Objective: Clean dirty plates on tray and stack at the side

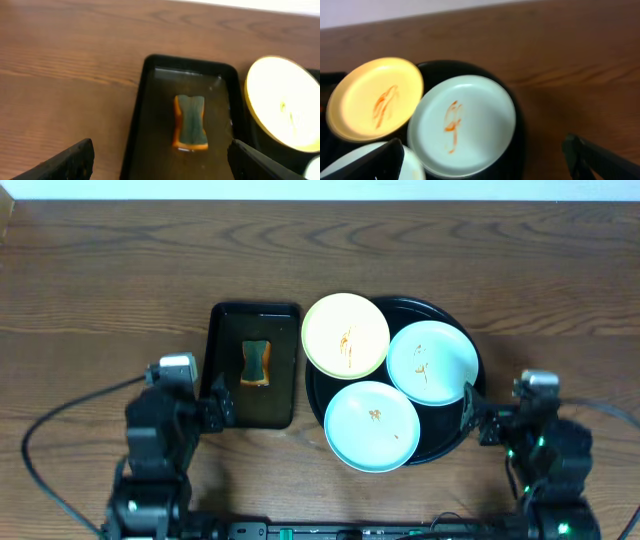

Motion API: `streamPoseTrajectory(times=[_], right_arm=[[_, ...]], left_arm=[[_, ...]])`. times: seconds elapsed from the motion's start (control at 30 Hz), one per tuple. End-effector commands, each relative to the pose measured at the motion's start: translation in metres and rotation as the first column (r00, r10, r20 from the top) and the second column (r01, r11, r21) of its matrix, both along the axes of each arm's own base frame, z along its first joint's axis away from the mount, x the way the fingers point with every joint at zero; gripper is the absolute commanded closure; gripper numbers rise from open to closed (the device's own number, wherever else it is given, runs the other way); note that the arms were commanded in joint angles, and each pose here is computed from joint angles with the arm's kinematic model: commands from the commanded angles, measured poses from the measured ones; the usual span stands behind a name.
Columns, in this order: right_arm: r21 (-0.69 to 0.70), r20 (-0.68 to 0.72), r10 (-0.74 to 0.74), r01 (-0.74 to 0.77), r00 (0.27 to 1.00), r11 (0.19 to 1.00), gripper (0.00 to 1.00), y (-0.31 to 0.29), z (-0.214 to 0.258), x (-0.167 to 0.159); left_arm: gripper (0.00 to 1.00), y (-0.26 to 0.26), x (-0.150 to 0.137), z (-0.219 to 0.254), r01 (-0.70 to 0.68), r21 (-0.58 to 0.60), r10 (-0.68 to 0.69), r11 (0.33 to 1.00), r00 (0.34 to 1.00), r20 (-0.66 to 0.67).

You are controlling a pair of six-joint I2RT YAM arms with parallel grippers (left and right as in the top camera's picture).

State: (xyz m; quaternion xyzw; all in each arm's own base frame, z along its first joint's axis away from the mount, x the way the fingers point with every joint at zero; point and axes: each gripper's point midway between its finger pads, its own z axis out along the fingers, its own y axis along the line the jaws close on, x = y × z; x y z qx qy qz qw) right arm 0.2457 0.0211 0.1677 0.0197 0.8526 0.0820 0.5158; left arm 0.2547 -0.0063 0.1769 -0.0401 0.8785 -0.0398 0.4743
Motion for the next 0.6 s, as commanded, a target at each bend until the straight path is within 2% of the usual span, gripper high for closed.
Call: streamPoseTrajectory(times=[0.0,0.1,0.2,0.3,0.43,0.53,0.57], right_arm=[[0.088,-0.118,0.115,-0.105,0.986,0.991,0.01,0.024,0.009,0.007],[0.153,-0.265,0.182,-0.145,0.947,0.978,0.01,0.037,0.000,0.008],[0.172,-0.403,0.186,-0.126,0.896,0.977,0.01,0.038,-0.013,0.010],[0.189,-0.484,0.196,-0.117,0.853,0.975,0.01,0.039,-0.025,0.013],[0.334,-0.513,0.319,-0.157,0.797,0.929,0.01,0.064,-0.031,0.010],[0.365,-0.499,0.374,-0.202,0.781,0.909,0.01,0.072,-0.032,0.011],[0.366,-0.504,0.374,-0.200,0.779,0.909,0.05,0.071,-0.034,0.012]], left_arm=[[0.14,-0.008,0.010,0.012,0.029,-0.042,-0.033,0.999,0.995,-0.092],[0.14,-0.014,0.013,0.011,0.049,-0.070,-0.063,0.996,0.977,-0.204],[0.14,-0.017,0.013,0.005,0.049,-0.087,-0.076,0.995,0.942,-0.328],[0.14,-0.017,0.010,-0.006,0.039,-0.092,-0.075,0.995,0.900,-0.428],[0.14,-0.025,0.002,-0.019,0.047,-0.142,-0.112,0.989,0.861,-0.496],[0.14,-0.033,-0.001,-0.019,0.066,-0.184,-0.152,0.981,0.852,-0.500],[0.14,-0.034,0.000,-0.018,0.067,-0.192,-0.155,0.979,0.855,-0.495]])
